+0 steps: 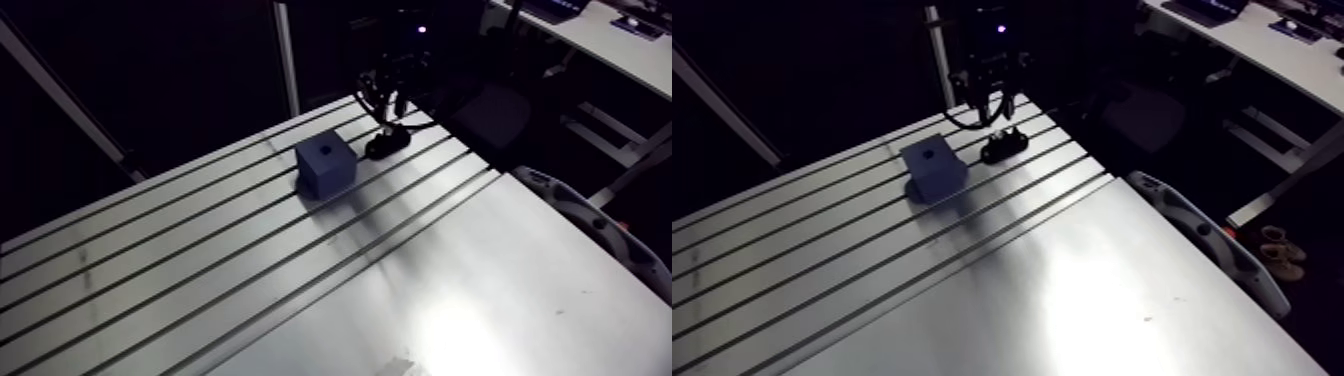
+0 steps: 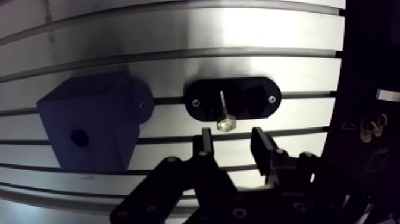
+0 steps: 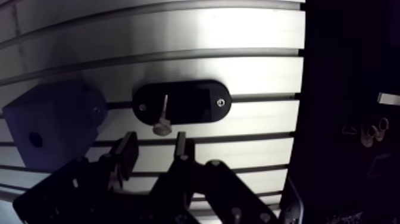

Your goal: Pick up the M10 bolt and insert it into the hex recess until seated.

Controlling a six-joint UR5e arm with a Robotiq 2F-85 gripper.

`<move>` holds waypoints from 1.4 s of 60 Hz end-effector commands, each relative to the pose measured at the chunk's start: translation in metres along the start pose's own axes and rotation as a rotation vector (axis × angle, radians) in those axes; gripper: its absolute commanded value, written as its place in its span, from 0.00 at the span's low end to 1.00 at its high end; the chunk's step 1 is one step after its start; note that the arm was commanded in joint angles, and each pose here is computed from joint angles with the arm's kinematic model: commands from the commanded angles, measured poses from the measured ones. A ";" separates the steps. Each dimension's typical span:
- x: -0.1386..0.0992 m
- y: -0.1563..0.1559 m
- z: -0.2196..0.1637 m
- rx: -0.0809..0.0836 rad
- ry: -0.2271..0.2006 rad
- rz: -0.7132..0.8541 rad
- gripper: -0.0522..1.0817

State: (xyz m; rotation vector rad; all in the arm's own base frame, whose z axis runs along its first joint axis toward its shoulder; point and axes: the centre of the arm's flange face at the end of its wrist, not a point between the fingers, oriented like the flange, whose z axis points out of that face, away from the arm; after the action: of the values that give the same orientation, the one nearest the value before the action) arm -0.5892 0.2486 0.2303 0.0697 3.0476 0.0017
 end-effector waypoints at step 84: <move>-0.004 -0.002 0.013 0.008 0.060 -0.023 0.52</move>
State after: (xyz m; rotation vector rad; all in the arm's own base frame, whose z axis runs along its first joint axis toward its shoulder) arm -0.5844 0.2466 0.2193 0.0388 3.1099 -0.0110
